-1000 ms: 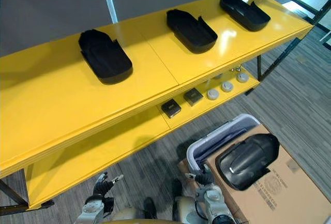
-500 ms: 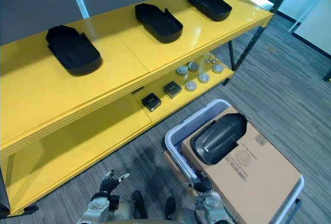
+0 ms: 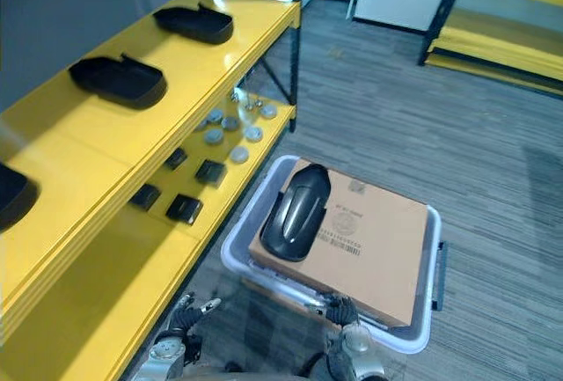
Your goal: Walk over and take plastic housings, then place them on the shelf
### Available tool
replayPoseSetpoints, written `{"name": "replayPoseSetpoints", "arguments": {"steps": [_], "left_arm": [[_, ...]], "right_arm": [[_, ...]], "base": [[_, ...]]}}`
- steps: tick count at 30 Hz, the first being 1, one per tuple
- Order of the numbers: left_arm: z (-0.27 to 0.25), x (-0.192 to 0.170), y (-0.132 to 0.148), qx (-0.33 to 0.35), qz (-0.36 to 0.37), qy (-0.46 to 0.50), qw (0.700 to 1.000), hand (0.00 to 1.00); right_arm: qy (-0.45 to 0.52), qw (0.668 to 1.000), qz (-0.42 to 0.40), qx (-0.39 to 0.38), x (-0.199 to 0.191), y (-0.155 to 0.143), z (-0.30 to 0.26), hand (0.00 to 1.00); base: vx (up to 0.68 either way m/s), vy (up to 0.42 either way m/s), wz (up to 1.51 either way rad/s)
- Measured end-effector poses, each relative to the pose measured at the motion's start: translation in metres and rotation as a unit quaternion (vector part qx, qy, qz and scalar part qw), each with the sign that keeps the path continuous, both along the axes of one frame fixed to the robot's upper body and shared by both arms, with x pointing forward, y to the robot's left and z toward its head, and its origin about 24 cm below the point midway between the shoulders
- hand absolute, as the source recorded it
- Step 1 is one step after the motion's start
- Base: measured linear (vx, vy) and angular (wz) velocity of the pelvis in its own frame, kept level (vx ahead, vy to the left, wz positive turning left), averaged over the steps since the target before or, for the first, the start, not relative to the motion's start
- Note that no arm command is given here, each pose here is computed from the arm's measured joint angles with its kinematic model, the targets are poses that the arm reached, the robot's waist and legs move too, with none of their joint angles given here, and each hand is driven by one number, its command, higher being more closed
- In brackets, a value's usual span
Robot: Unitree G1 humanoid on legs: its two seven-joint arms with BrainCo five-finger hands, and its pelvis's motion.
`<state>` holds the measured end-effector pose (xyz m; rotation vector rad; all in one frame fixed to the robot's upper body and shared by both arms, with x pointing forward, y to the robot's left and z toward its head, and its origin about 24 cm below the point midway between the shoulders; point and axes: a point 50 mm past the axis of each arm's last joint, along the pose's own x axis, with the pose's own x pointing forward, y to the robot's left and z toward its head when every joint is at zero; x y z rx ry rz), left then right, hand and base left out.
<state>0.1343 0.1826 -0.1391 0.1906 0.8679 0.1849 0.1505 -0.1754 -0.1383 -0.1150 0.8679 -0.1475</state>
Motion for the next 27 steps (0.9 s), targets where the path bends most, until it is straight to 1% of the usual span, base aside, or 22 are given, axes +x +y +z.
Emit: {"name": "replayPoseSetpoints", "arguments": {"steps": [2, 4, 5, 6, 8, 12, 18, 21, 24, 26, 27], "left_arm": [[-0.002, -0.005, 0.0, -0.006, 0.012, 0.006, 1.0, 0.0], [-0.005, -0.009, 0.0, -0.007, 0.012, 0.017, 1.0, 0.0], [-0.006, -0.011, -0.001, -0.008, 0.009, 0.023, 1.0, 0.0], [-0.006, -0.009, 0.005, 0.0, 0.008, 0.023, 1.0, 0.0], [-0.006, -0.009, 0.005, 0.0, 0.007, 0.024, 1.0, 0.0], [-0.006, -0.011, 0.004, 0.001, 0.001, 0.027, 1.0, 0.0], [-0.012, -0.022, 0.003, 0.0, 0.007, 0.051, 0.999, 0.0], [-0.012, -0.024, 0.005, 0.001, 0.009, 0.056, 0.998, 0.0], [-0.012, -0.024, 0.005, -0.001, 0.014, 0.055, 0.998, 0.0], [-0.012, -0.027, 0.009, 0.001, 0.024, 0.057, 0.998, 0.0], [-0.012, -0.029, 0.01, 0.001, 0.025, 0.058, 0.998, 0.0]], "right_arm": [[0.0, 1.0, -0.003, -0.018, 0.002, -0.012, 0.002, 0.0], [-0.018, 0.999, -0.005, -0.029, 0.005, -0.017, 0.005, 0.0], [-0.023, 0.999, -0.005, -0.028, 0.008, -0.015, 0.006, 0.0], [-0.023, 0.999, -0.01, -0.021, 0.003, -0.012, 0.005, 0.0], [-0.021, 1.0, -0.012, -0.02, 0.001, -0.011, 0.005, 0.0], [-0.007, 0.998, -0.06, -0.011, -0.011, -0.022, 0.0, 0.0], [-0.001, 0.997, -0.08, -0.012, -0.024, -0.027, -0.002, 0.0], [0.0, 0.992, -0.123, -0.01, -0.034, -0.037, -0.002, 0.0], [0.001, 0.977, -0.21, -0.029, -0.055, -0.063, 0.002, 0.0], [-0.015, 0.964, -0.26, -0.057, -0.071, -0.085, 0.013, 0.0], [-0.022, 0.961, -0.268, -0.066, -0.074, -0.091, 0.017, 0.0]], "base": [[0.01, 0.233, -1.48], [0.01, 0.246, -1.36], [0.06, 0.31, -1.04], [0.07, 0.233, -0.54], [0.08, 0.136, -0.19], [0.11, 0.106, 0.0], [0.11, 0.055, -0.28], [0.08, 0.037, -0.14], [0.09, 0.037, -0.05], [0.05, 0.023, -0.15], [0.05, 0.022, -0.23]]}}
